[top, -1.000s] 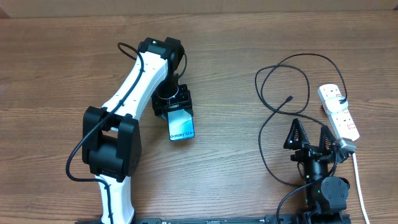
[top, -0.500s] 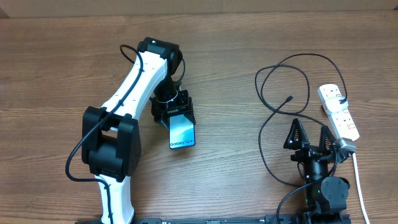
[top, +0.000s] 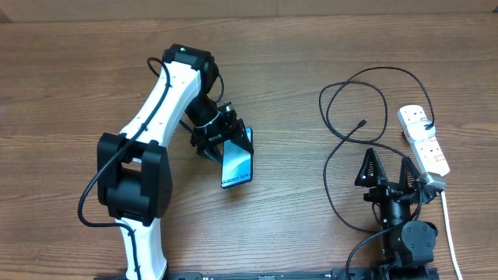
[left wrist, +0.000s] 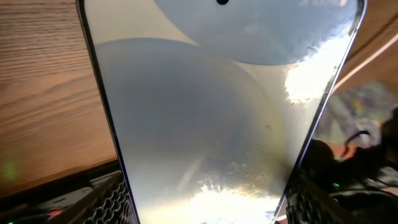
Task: Plug charger to phone and switch on socket
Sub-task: 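Tilt the held phone upright with the left gripper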
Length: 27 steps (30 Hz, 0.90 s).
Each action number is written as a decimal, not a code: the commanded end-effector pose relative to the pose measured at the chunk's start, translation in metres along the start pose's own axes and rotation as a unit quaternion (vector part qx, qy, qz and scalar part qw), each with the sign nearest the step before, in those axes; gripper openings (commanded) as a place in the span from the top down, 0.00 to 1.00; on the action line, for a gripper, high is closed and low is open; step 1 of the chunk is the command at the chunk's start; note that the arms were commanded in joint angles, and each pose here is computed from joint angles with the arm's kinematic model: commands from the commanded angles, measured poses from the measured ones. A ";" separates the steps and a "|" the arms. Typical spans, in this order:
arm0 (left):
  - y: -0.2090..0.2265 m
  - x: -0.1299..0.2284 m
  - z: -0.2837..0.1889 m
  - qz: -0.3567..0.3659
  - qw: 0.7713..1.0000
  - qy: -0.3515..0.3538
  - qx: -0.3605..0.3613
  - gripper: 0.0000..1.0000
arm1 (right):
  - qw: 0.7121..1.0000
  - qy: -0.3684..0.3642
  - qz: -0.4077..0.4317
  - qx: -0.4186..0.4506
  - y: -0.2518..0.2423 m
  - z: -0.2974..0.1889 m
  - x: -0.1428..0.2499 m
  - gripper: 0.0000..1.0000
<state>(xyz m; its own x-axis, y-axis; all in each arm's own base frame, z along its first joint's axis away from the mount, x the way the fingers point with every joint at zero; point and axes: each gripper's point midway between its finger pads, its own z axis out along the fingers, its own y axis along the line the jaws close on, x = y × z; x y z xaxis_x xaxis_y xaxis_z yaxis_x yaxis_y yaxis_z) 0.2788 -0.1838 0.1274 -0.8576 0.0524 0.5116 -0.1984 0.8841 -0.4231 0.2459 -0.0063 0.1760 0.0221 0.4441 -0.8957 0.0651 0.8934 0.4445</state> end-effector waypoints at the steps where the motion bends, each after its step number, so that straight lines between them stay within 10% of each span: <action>1: -0.020 0.002 -0.008 0.017 0.998 0.004 0.058 0.53 | 1.000 -0.002 -0.002 0.000 -0.001 0.000 0.002 0.00; 27: -0.020 0.003 -0.008 0.018 0.998 0.006 0.059 0.53 | 1.000 -0.002 -0.002 0.000 -0.001 0.000 0.002 0.00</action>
<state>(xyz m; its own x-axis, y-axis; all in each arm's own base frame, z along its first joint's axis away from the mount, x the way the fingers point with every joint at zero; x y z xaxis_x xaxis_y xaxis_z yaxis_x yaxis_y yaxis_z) 0.2790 -0.1905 0.1343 -0.8486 0.0580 0.5258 -0.2329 0.8515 -0.4699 0.2459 -0.0064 0.1758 0.0215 0.4440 -0.8958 0.0657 0.8934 0.4444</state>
